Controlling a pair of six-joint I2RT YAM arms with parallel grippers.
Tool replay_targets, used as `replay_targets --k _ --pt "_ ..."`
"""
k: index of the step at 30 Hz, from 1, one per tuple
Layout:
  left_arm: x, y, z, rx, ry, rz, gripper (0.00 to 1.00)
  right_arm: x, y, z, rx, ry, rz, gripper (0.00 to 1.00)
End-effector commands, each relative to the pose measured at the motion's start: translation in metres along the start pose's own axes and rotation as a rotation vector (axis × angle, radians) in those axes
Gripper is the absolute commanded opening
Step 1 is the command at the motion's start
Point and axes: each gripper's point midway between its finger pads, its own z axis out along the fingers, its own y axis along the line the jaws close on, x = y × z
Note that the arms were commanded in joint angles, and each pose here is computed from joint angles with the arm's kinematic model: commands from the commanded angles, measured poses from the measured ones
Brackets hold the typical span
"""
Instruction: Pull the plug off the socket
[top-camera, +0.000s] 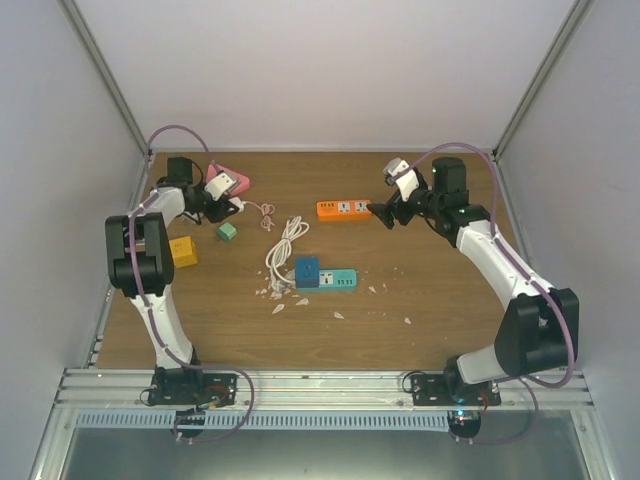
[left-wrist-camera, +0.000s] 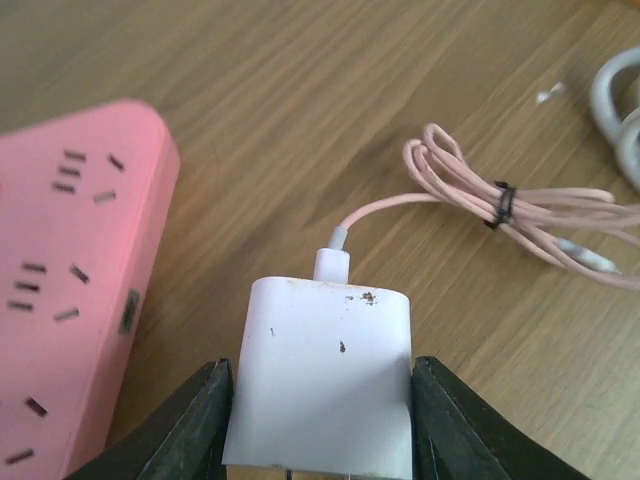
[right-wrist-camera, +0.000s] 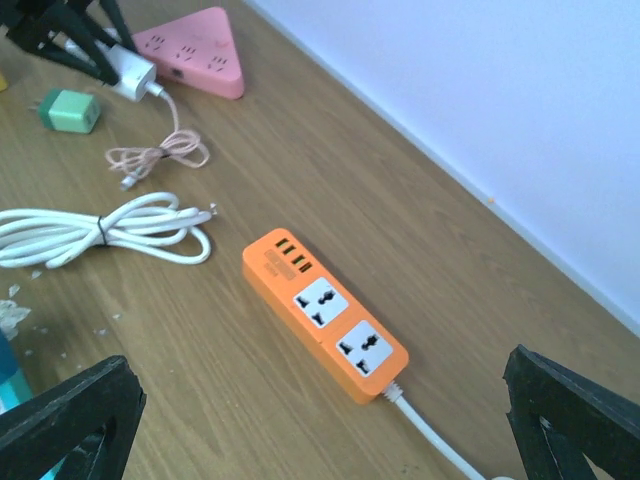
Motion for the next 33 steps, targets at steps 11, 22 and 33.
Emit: replay_targets --k 11,22,33 --pt "0.037 0.012 0.005 -0.038 0.085 -0.007 0.36 0.016 0.035 0.006 -0.171 -0.001 -0.050 1.00" --pt "-0.012 -0.001 -0.036 -0.065 -0.004 0.063 0.88 0.075 0.111 0.026 -0.372 0.078 -0.205 1.00" --pt "-0.081 -0.080 -0.085 0.094 -0.189 0.137 0.99 0.106 0.154 0.034 -0.471 0.088 -0.344 1.00"
